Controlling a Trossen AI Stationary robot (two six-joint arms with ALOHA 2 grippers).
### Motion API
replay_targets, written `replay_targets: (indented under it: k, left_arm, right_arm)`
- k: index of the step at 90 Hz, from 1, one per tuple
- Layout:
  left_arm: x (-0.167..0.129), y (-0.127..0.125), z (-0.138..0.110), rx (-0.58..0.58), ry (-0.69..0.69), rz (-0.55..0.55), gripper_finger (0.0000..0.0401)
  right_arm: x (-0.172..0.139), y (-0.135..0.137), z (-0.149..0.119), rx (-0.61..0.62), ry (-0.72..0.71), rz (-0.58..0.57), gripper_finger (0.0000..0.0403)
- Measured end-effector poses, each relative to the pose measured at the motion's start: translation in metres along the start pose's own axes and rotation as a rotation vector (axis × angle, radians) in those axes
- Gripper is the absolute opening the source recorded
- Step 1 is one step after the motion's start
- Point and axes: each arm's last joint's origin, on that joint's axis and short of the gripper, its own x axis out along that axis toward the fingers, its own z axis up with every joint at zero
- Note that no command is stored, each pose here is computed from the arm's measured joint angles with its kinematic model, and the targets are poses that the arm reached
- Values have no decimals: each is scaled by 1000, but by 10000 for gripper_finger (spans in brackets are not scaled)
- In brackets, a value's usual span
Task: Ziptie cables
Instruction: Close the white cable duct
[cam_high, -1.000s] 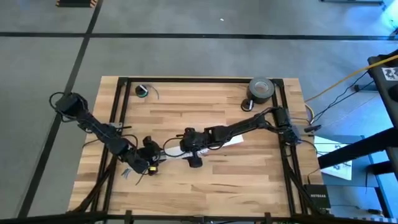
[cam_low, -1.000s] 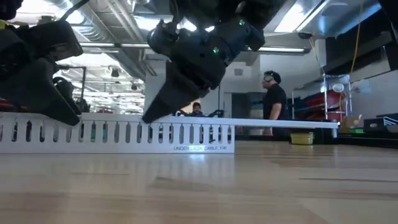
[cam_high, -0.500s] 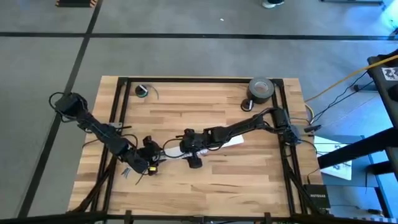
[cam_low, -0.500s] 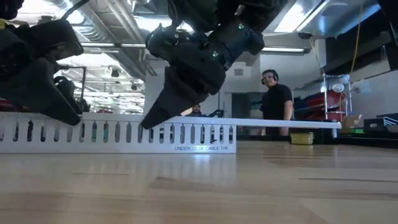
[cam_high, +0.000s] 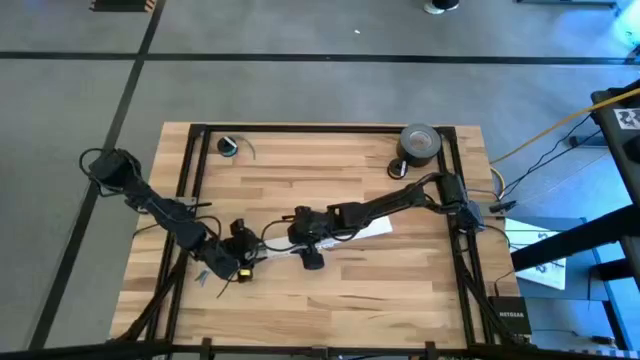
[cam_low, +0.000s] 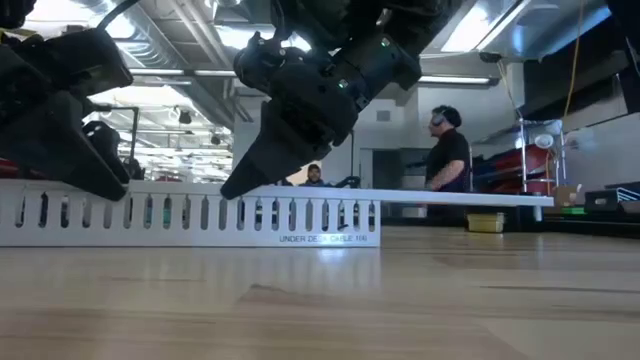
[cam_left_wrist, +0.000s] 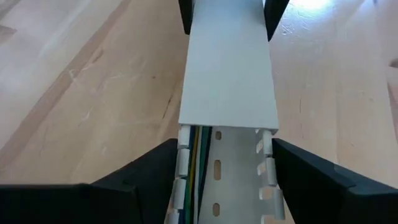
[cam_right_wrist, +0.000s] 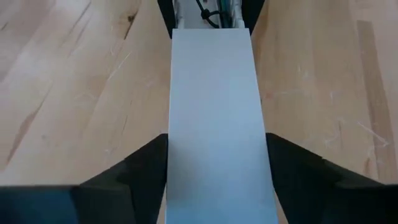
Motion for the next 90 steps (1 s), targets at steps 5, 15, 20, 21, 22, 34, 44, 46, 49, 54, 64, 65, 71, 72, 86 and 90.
replay_targets:
  k: [5, 15, 20, 21, 22, 34, 44, 46, 49, 54, 64, 65, 71, 72, 86, 90]
  left_arm:
    - [0, 0, 0, 0, 0, 0, 236]
    - [0, 0, 0, -1, -1, -1, 236]
    - [0, 0, 0, -1, -1, 0, 236]
    - [0, 0, 0, -1, -1, -1, 236]
    - [0, 0, 0, -1, -1, -1, 236]
    - [0, 0, 0, -3, -1, 0, 236]
    - [0, 0, 0, -6, -1, 0, 236]
    - [0, 0, 0, -7, -1, 0, 236]
    - [0, 0, 0, -10, -1, 0, 235]
    - [0, 0, 0, -10, -1, 0, 226]
    - [0, 0, 0, -8, -3, 2, 186]
    - [0, 0, 0, -7, -4, 2, 182]
    - [0, 0, 0, -5, -7, 4, 163]
    - [0, 0, 0, -6, -7, 4, 161]
    - [0, 0, 0, -7, -3, 0, 158]
    - [0, 0, 0, -6, 0, -1, 163]
  right_arm:
    - [0, 0, 0, 0, 0, 1, 227]
    - [0, 0, 0, 1, -1, 2, 227]
    - [0, 0, 0, 2, -2, 2, 227]
    - [0, 0, 0, 2, -2, 2, 227]
    - [0, 0, 0, 2, -2, 2, 227]
    - [0, 0, 0, 2, -4, 2, 226]
    - [0, 0, 1, 2, -7, 2, 226]
    - [0, 0, 1, 2, -8, 2, 226]
    - [0, 0, 1, 1, -9, 2, 226]
    - [0, 0, 1, 1, -10, 2, 226]
    - [0, 0, 2, 0, -20, 2, 226]
    - [0, 0, 2, 0, -22, 2, 226]
    - [0, 0, 3, -1, -31, 2, 226]
    - [0, 0, 3, -1, -32, 3, 226]
    - [5, 0, 3, 15, -61, 26, 225]
    - [9, 0, 1, 21, -66, 35, 225]
